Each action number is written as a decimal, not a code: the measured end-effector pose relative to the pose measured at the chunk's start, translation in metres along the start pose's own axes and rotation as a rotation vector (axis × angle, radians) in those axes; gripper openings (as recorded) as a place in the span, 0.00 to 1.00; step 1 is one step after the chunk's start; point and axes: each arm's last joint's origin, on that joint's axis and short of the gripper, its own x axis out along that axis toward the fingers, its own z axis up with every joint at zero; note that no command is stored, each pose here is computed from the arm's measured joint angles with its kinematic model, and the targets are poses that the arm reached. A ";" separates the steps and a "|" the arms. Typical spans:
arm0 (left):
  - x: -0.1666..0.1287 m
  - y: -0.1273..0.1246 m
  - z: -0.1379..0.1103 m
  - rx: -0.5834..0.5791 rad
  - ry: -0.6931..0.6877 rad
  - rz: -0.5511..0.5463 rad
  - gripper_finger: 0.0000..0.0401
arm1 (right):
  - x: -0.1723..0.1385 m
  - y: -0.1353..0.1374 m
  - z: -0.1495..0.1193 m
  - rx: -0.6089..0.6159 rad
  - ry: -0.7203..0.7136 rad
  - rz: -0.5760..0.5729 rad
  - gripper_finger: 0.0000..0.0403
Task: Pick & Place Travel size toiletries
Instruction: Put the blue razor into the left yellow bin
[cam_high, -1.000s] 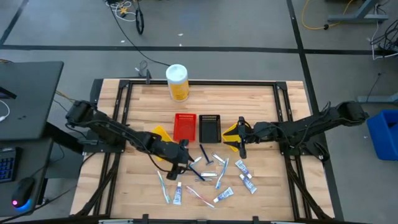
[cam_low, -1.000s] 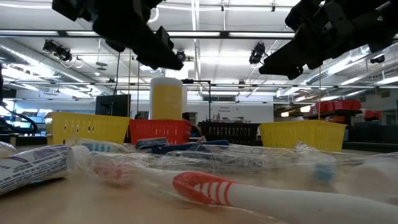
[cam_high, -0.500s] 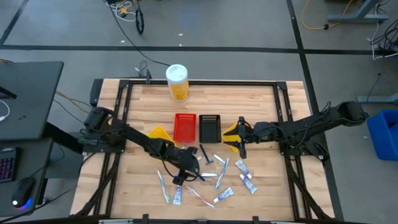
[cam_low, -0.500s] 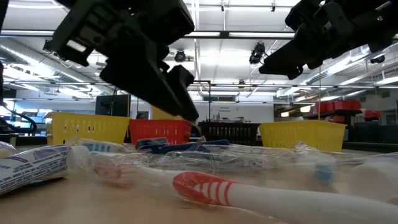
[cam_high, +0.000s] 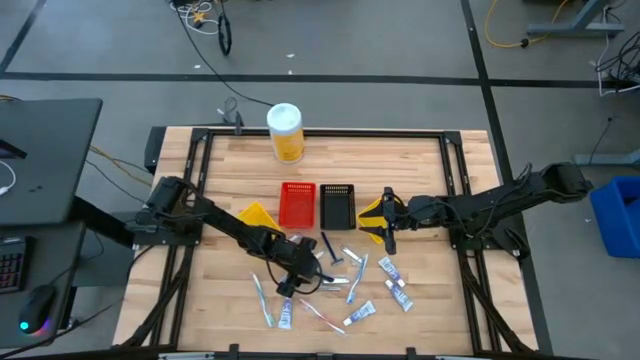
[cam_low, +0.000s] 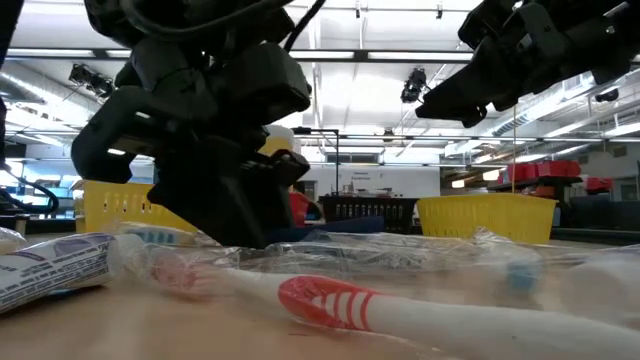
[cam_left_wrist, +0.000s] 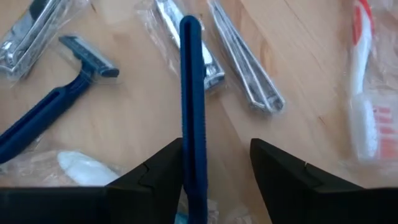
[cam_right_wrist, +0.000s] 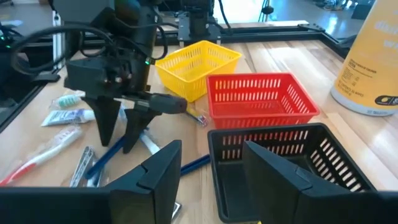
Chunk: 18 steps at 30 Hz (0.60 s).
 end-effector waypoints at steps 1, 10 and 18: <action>0.000 0.000 0.000 0.002 0.000 0.006 0.45 | 0.000 0.000 0.000 0.000 0.002 0.000 0.45; 0.000 0.000 0.001 0.002 -0.012 0.011 0.24 | 0.000 0.000 -0.001 -0.001 0.006 -0.001 0.44; 0.000 0.001 0.001 -0.005 -0.016 0.013 0.10 | 0.000 0.000 -0.001 -0.001 0.007 0.000 0.44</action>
